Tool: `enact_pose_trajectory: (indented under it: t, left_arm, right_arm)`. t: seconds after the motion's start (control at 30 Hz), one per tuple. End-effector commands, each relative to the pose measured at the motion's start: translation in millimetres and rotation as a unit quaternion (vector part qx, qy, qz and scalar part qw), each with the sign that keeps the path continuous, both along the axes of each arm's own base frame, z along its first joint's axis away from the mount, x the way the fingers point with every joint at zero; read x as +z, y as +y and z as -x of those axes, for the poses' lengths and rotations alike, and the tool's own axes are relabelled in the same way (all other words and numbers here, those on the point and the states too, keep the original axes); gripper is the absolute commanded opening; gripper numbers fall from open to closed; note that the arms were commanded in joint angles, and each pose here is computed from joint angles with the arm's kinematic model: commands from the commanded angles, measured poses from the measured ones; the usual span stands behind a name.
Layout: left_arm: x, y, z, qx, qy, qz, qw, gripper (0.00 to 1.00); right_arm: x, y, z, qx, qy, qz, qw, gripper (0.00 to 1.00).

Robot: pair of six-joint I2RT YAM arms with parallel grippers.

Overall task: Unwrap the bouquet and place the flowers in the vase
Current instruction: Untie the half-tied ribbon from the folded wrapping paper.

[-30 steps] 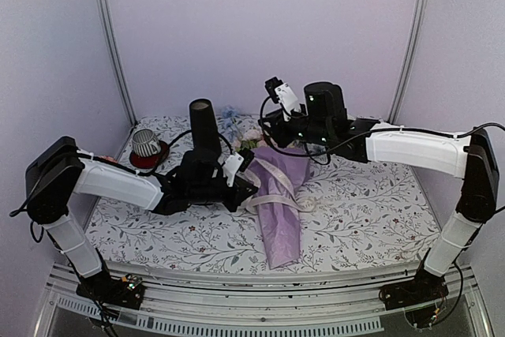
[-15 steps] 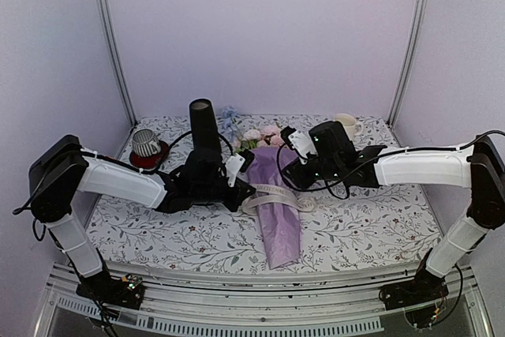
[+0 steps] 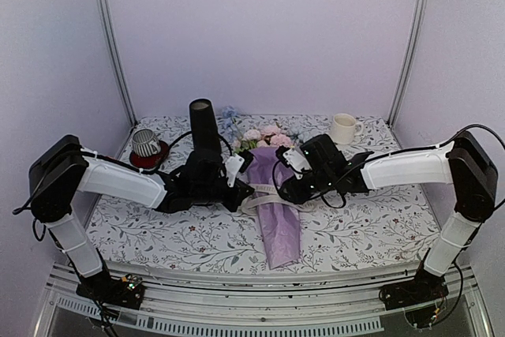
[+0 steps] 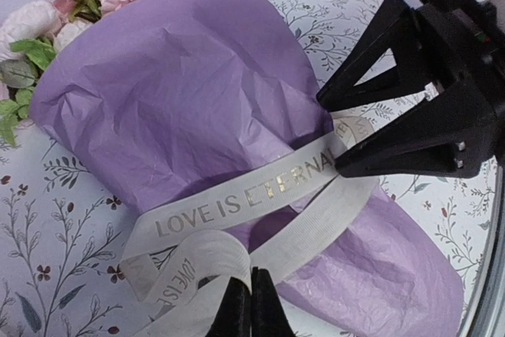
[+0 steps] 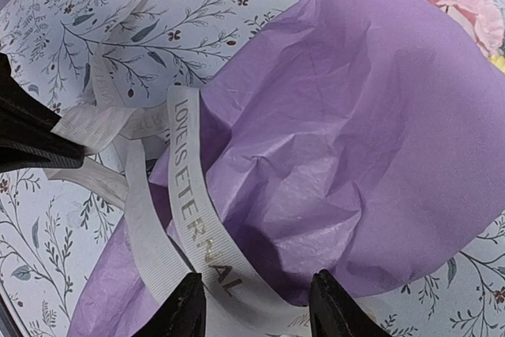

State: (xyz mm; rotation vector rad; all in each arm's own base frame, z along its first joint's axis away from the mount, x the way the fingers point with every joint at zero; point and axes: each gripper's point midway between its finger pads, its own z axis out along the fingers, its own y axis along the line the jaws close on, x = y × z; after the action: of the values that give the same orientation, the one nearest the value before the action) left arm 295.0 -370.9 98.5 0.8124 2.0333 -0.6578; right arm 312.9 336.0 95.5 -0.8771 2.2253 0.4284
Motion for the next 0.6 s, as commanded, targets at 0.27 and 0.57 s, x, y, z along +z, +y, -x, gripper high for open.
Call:
enact_pose_trajectory:
  t: [0.27, 0.57]
  left_arm:
    - [3.6, -5.7, -1.5, -0.001, -0.003, 0.001, 1.0, 0.0]
    - [2.8, -5.1, -2.6, 0.001, -0.003, -0.001, 1.0, 0.0]
  right_arm:
    - [-16.0, 19.5, -0.1, 0.024, 0.05, 0.0, 0.998, 0.42]
    - [25.9, 31.4, -2.2, 0.041, 0.032, -0.035, 0.998, 0.04]
